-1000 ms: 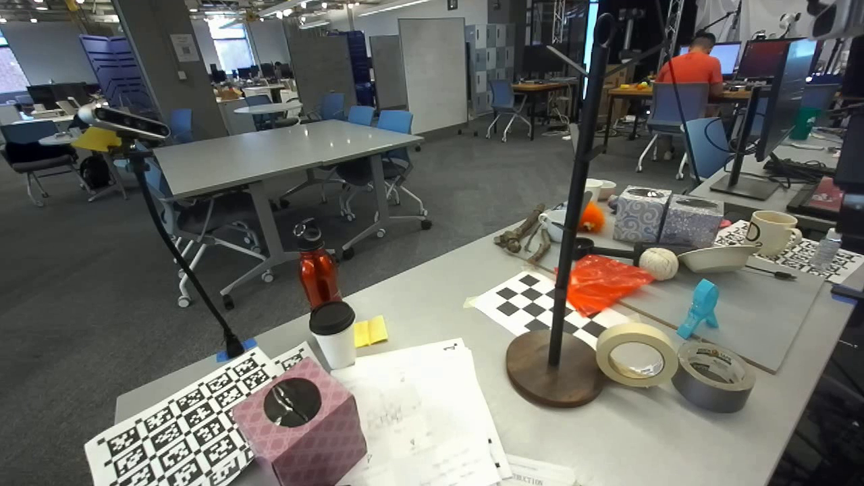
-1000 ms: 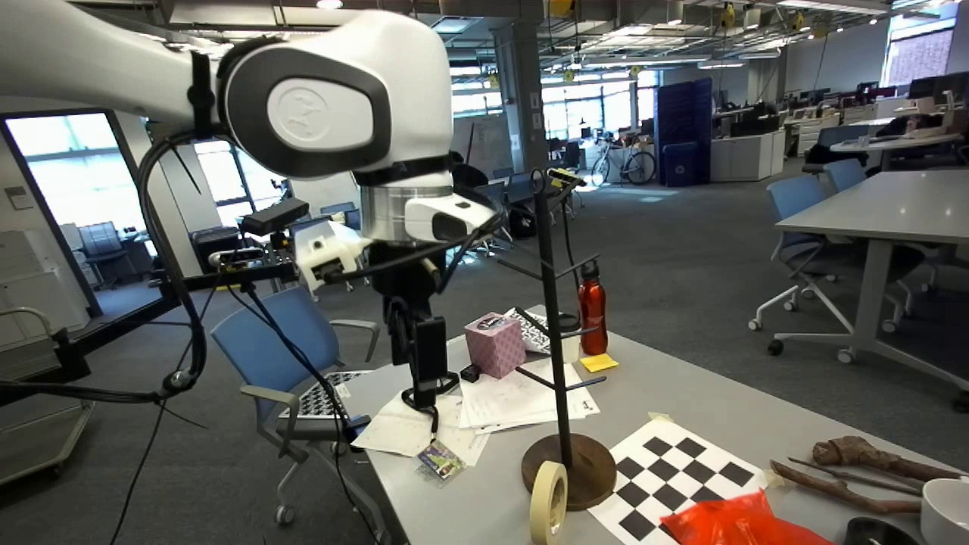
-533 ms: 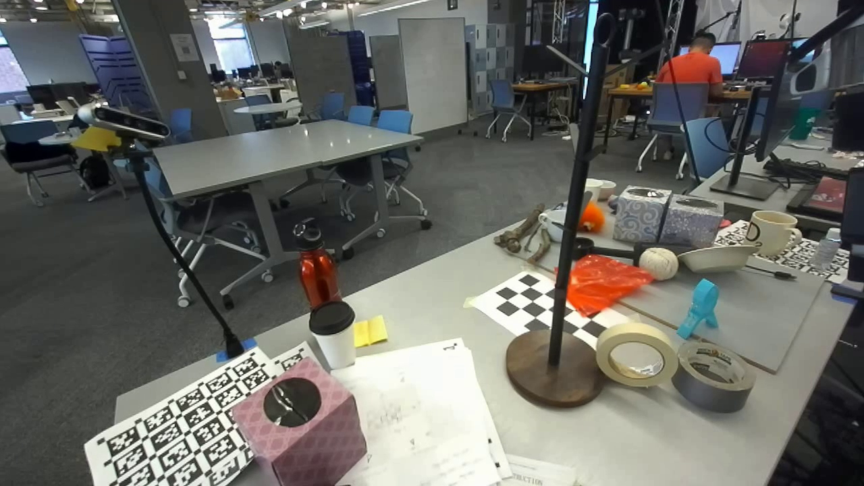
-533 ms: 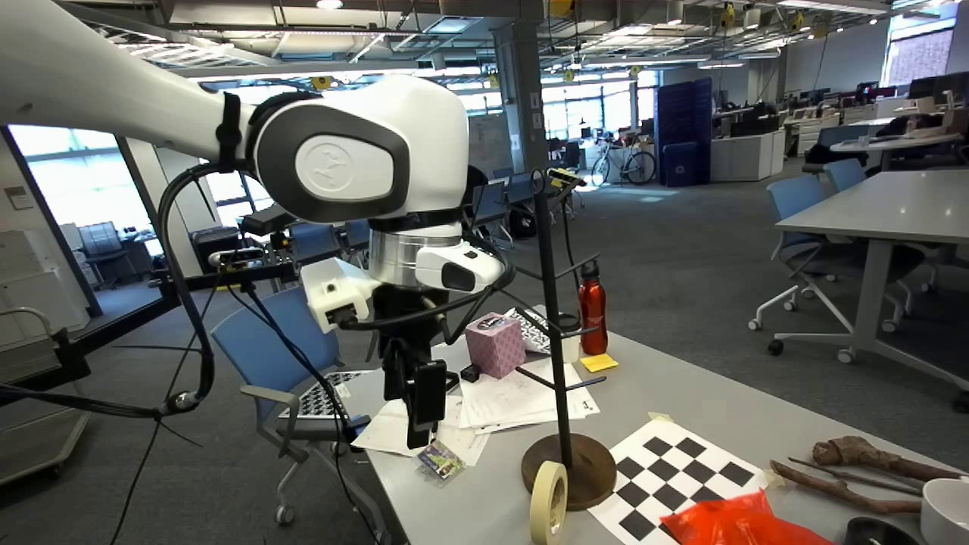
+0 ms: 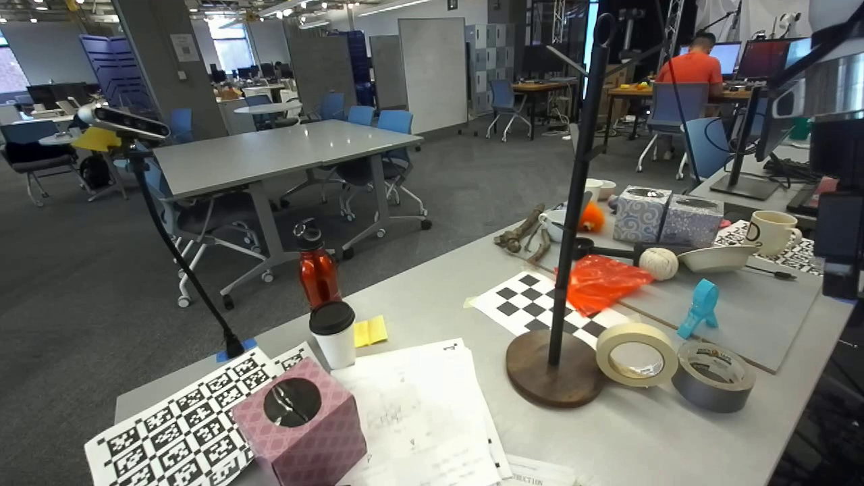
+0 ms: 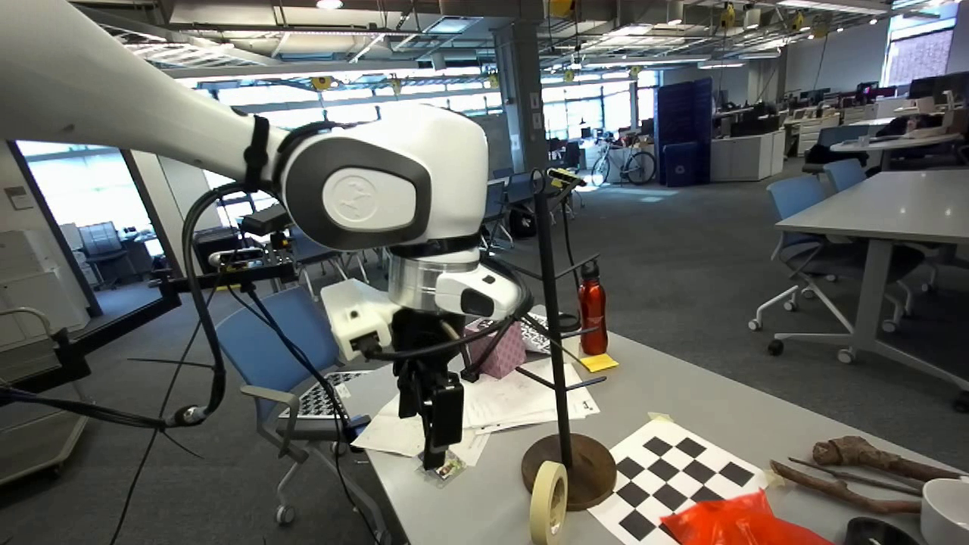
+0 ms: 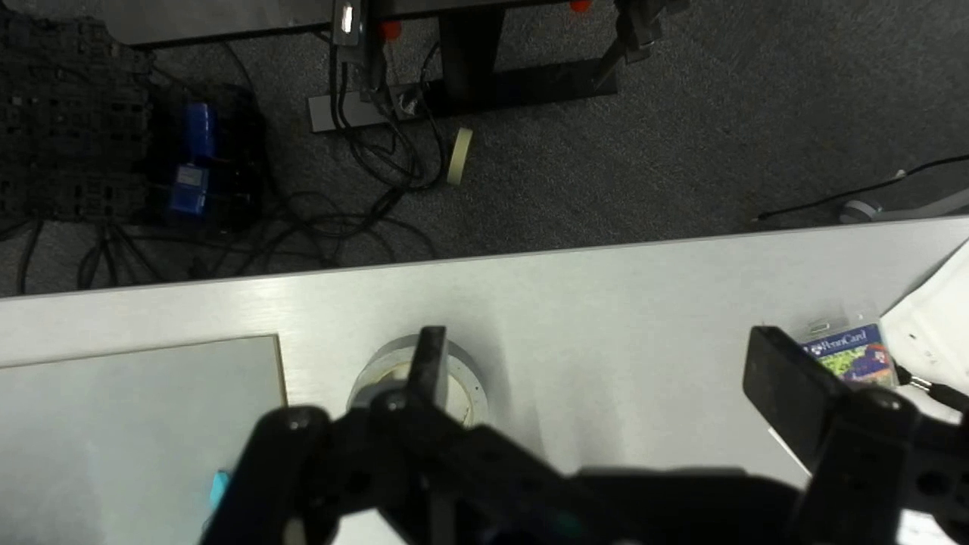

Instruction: Get the masking tape from the table and place it on the pole rack

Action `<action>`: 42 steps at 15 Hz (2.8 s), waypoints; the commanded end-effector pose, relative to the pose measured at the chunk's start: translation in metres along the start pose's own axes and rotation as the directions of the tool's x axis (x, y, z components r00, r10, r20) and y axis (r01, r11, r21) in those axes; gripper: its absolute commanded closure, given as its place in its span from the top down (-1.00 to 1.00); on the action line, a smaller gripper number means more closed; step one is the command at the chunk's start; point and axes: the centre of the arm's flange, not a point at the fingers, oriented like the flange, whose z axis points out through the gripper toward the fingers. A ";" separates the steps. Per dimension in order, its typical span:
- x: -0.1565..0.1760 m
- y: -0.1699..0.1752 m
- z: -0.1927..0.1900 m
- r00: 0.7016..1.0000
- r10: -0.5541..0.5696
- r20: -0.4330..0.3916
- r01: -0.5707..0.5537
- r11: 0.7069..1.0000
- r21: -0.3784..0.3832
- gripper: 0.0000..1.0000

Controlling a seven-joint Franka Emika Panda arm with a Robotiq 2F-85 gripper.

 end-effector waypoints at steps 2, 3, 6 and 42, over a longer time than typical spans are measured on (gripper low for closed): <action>0.038 0.013 0.044 0.994 -0.100 0.040 0.101 0.995 -0.010 1.00; 0.043 0.015 0.054 0.990 -0.134 0.049 0.135 0.991 -0.014 1.00; 0.053 0.014 0.077 0.969 -0.242 0.058 0.244 0.969 -0.033 1.00; 0.132 0.000 0.128 0.843 -0.495 -0.211 0.464 0.867 -0.180 1.00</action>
